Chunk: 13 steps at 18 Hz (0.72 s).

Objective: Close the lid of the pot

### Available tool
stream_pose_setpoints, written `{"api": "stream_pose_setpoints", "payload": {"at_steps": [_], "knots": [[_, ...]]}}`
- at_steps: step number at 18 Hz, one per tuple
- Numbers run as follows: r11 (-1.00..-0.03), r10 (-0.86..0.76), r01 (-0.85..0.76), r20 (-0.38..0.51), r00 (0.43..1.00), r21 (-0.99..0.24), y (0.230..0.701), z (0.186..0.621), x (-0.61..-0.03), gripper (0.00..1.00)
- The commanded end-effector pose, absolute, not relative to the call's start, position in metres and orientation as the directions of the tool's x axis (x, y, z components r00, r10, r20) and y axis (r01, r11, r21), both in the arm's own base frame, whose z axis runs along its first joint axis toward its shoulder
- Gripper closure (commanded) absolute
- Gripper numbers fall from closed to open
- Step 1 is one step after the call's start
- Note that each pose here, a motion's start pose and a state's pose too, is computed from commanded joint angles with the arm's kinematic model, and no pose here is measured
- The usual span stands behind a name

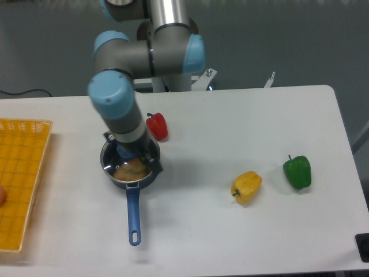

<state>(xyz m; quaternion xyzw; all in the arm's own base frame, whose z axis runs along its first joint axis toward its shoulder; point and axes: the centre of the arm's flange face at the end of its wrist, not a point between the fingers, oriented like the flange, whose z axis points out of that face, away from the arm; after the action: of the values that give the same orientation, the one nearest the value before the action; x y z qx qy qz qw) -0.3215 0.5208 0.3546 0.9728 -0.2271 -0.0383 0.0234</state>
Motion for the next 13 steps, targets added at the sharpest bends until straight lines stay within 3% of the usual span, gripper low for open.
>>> {"api": "stream_pose_setpoints", "payload": {"at_steps": [13], "knots": [[-0.819, -0.572, -0.568, -0.053, 0.818, 0.076, 0.387, 0.373, -0.469, 0.0]]}}
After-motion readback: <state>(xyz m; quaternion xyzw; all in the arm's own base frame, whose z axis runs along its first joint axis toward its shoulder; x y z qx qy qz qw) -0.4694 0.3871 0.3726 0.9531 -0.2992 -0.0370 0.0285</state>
